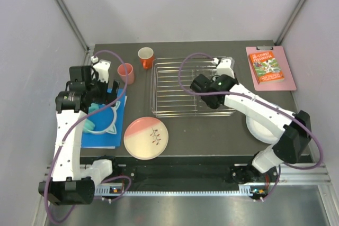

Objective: Load the mixed dishes into the dish rack

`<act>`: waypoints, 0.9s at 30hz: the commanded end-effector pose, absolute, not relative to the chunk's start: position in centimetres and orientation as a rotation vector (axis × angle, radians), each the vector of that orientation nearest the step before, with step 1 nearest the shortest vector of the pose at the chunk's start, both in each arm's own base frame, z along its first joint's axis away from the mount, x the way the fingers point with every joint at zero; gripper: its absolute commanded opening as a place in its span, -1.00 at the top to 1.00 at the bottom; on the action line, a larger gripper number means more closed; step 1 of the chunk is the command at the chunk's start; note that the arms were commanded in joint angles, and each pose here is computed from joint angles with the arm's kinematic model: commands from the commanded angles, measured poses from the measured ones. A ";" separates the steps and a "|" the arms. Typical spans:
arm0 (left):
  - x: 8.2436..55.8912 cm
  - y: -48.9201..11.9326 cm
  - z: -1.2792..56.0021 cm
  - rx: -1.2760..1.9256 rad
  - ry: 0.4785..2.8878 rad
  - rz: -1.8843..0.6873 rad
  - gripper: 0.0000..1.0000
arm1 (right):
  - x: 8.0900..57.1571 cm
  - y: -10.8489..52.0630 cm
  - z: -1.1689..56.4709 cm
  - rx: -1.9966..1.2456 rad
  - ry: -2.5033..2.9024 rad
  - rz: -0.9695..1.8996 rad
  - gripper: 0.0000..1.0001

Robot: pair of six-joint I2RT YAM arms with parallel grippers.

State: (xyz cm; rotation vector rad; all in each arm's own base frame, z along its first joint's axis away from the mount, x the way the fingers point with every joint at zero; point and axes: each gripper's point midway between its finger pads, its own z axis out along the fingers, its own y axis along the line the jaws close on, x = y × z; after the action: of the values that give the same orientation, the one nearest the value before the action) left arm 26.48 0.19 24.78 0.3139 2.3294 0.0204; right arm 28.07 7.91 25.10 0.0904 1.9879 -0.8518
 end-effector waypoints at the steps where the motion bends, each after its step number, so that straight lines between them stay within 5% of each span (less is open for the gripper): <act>1: 26.5 0.3 26.0 0.317 2.277 0.035 -0.98 | 28.4 5.9 27.1 0.033 1.871 -1.044 1.00; 27: 26.2 0.5 25.5 0.359 2.289 0.054 -0.98 | 31.0 8.0 16.8 -0.233 1.877 -1.361 1.00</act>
State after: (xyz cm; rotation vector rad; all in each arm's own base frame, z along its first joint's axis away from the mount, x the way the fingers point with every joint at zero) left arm 26.32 0.31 25.05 0.3486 2.3152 0.0378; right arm 30.96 8.40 17.03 -0.1763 1.9124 -1.2844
